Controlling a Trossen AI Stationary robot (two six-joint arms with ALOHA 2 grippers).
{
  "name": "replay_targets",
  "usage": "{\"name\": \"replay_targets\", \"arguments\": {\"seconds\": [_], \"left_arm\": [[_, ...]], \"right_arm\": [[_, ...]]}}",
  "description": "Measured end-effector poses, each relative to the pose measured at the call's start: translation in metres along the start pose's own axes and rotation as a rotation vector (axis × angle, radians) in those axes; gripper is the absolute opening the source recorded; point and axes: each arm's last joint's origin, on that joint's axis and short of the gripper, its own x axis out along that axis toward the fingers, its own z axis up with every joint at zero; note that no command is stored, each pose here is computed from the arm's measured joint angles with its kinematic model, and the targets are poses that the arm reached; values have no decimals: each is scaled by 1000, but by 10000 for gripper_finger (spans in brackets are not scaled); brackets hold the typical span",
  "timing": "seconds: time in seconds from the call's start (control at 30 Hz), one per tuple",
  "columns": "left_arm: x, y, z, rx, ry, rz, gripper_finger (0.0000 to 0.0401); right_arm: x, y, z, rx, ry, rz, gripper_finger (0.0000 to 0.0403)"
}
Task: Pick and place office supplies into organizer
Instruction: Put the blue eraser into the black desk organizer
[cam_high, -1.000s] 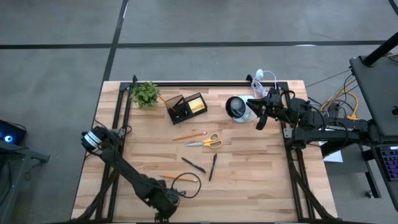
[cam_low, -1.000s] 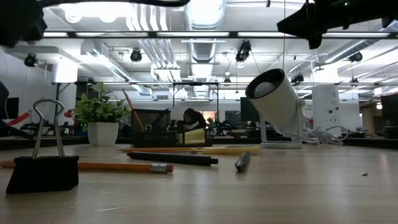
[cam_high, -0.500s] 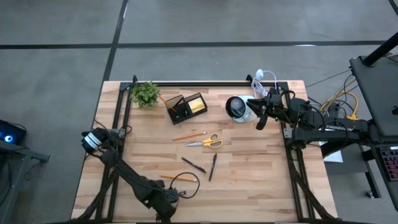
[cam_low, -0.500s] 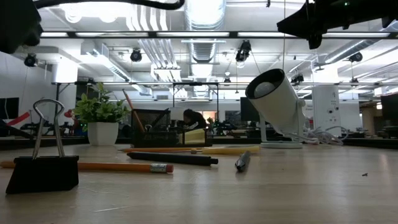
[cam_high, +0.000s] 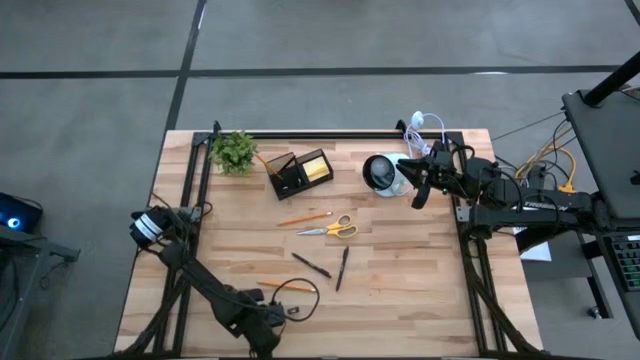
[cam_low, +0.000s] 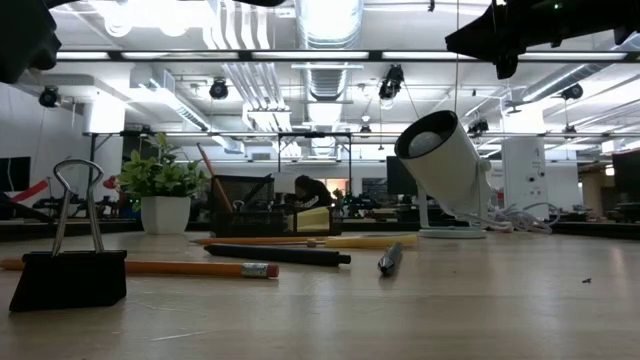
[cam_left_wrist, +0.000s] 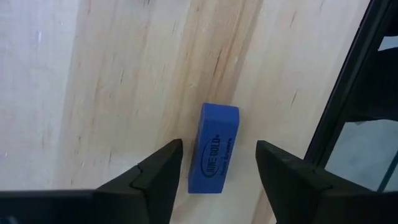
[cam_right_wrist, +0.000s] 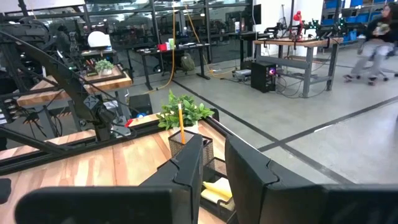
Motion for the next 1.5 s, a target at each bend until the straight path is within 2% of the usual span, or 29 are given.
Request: {"name": "replay_targets", "arguments": {"seconds": [0.23, 0.67, 0.9, 1.1, 1.3, 1.5], "left_arm": [[0, 1, -1, 6, -7, 18, 172], [0, 7, -4, 2, 22, 85, 170], [-5, 0, -1, 62, 8, 62, 170], [-6, -1, -1, 277, 10, 66, 170], [-7, -1, 0, 283, 3, 71, 170], [-12, -6, 5, 295, -75, 88, 170]], "right_arm": [[0, 0, 0, -3, 0, 0, 59], [0, 0, 0, -4, -1, 0, 59], [0, 0, 0, -30, -1, 0, 59], [0, 0, 0, -30, -1, 0, 59], [0, 0, 0, -28, -1, 0, 59], [0, 0, 0, -26, -1, 0, 59]]}}
